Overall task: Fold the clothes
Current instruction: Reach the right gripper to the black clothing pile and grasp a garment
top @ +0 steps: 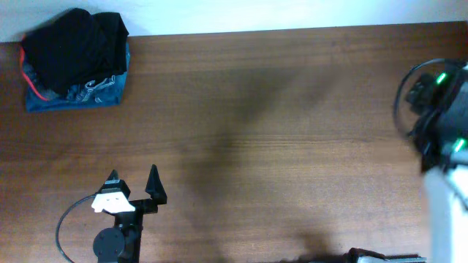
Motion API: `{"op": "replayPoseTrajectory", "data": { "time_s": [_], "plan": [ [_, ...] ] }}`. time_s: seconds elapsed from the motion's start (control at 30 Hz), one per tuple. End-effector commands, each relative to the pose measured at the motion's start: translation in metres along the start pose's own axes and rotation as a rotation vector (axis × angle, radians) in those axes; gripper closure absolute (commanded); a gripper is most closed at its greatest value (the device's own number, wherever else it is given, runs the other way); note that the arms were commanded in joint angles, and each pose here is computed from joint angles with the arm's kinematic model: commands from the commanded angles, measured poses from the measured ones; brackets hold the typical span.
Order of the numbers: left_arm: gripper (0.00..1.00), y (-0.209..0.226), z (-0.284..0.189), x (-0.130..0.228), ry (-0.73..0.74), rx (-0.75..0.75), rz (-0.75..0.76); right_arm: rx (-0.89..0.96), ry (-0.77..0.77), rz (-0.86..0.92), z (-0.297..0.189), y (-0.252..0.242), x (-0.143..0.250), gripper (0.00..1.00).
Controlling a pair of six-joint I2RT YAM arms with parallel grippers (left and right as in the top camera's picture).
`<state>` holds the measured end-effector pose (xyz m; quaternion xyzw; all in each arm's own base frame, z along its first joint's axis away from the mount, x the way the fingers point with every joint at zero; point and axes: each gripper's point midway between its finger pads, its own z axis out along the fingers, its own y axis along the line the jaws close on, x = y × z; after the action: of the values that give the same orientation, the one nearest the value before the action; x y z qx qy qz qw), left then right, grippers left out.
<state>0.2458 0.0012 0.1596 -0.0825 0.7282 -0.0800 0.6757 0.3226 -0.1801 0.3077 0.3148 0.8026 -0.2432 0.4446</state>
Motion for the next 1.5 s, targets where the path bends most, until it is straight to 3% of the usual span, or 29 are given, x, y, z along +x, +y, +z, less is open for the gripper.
{"op": "replayPoseTrajectory", "data": {
  "time_s": [0.0, 0.2, 0.37, 0.6, 0.77, 0.93, 1.1, 1.47],
  "plan": [
    [0.01, 0.002, 0.0, 0.002, 0.0, -0.008, 0.009, 0.104, 0.102, 0.017, 0.035, -0.026, -0.013, 0.01],
    [0.01, 0.002, 0.0, 0.002, 0.0, -0.008, 0.009, 0.187, 0.2, 0.021, 0.088, -0.044, 0.007, 0.01],
    [0.01, 0.002, 0.0, 0.002, 0.0, -0.008, 0.009, 0.302, 0.325, 0.045, 0.16, -0.083, 0.053, 0.01],
    [0.01, 0.002, 0.0, 0.002, 0.0, -0.008, 0.009, 0.409, 0.467, 0.081, 0.202, -0.135, 0.11, 0.01],
    [0.01, 0.002, 0.0, 0.002, 0.0, -0.008, 0.009, 0.465, 0.446, 0.146, 0.215, -0.171, 0.115, 0.01],
    [0.01, 0.002, 0.0, 0.002, 0.0, -0.008, 0.009, 0.441, 0.39, 0.175, 0.224, -0.171, 0.104, 0.05],
    [0.01, 0.002, 0.0, 0.002, 0.0, -0.008, 0.009, 0.234, 0.386, 0.222, 0.248, -0.136, 0.109, 0.05],
    [0.01, 0.002, 0.0, 0.002, 0.001, -0.008, 0.009, 0.23, 0.428, 0.212, 0.271, -0.131, 0.137, 0.07]
  ]
}}
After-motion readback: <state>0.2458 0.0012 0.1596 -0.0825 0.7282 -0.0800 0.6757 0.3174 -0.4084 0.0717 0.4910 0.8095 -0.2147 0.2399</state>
